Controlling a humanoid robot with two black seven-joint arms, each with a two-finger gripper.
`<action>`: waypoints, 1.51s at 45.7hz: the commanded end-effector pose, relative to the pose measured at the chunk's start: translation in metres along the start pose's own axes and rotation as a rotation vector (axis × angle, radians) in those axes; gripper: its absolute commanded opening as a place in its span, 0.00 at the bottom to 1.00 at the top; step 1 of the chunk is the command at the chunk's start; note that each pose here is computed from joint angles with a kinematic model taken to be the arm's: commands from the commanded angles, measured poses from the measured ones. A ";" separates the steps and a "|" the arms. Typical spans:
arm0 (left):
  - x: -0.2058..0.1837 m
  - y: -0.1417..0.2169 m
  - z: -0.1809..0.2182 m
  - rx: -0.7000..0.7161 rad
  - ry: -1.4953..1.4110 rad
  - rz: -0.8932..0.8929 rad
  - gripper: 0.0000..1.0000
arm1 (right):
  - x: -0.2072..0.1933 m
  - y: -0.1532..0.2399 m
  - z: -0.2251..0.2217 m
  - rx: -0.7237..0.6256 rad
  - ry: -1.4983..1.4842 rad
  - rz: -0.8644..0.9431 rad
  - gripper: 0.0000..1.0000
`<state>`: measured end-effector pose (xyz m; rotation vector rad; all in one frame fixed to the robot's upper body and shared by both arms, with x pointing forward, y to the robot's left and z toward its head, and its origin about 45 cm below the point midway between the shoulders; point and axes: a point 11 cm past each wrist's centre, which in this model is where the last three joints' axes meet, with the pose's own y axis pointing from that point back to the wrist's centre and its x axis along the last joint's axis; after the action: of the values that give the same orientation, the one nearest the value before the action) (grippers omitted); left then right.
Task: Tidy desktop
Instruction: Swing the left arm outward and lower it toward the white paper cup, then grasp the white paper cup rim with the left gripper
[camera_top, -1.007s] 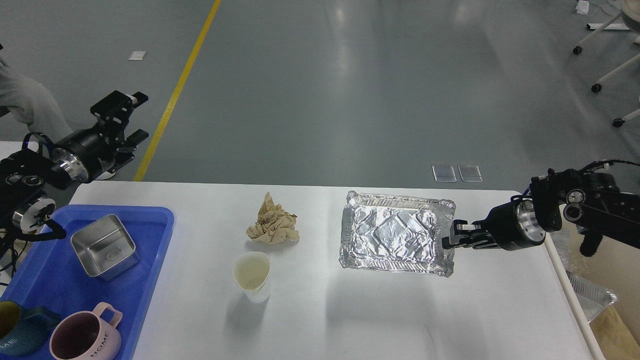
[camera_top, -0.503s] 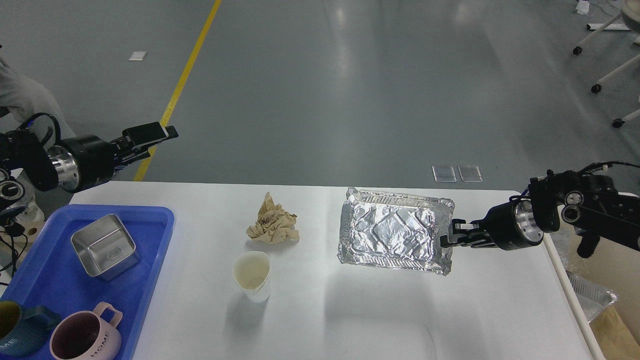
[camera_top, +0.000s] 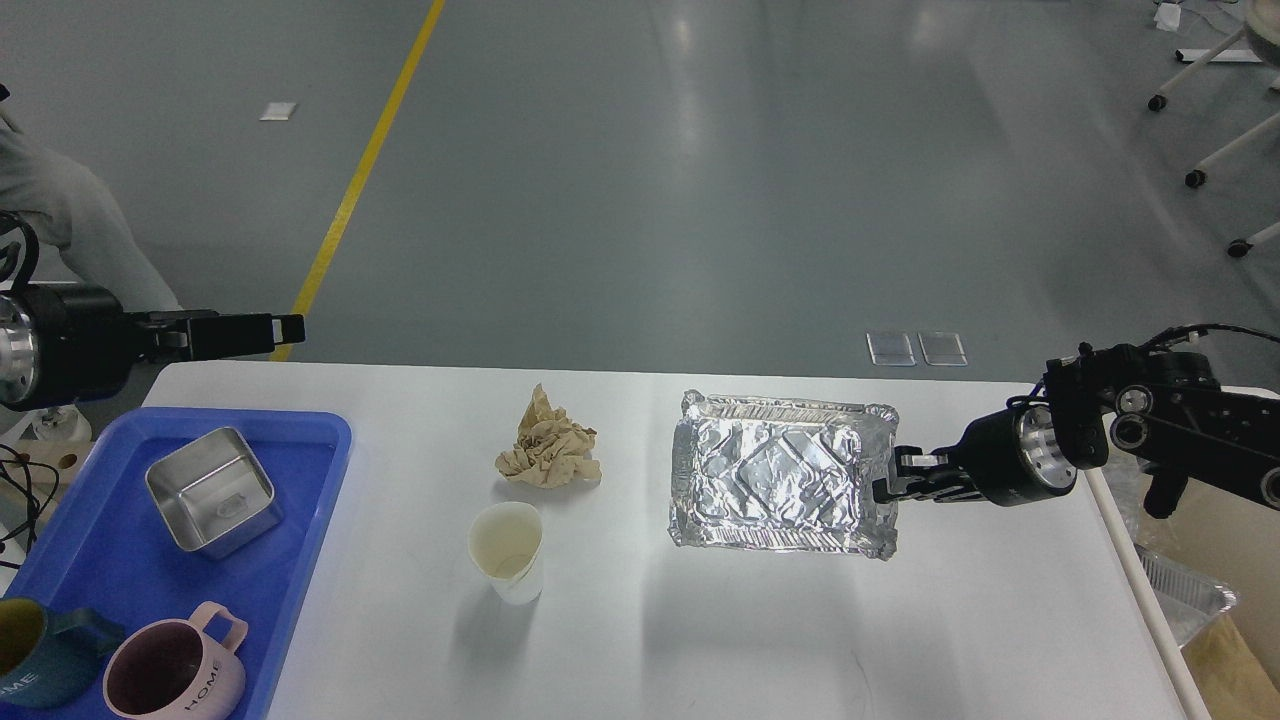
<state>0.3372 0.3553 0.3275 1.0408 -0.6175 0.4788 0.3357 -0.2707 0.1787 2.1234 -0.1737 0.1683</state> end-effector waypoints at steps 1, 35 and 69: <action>0.010 0.008 0.004 0.002 -0.022 0.007 0.94 | -0.003 0.003 0.003 -0.030 0.025 -0.045 0.00; -0.022 -0.023 0.010 0.001 -0.116 -0.126 0.94 | 0.002 0.015 0.014 -0.116 0.076 -0.095 0.00; -0.155 -0.137 0.035 -0.052 -0.388 -0.332 0.88 | 0.004 0.015 0.019 -0.121 0.058 -0.079 0.00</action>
<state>0.2990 0.2597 0.1497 1.1871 -0.7569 -0.0518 0.3379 -0.2934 0.1811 1.9994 -0.0580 0.1706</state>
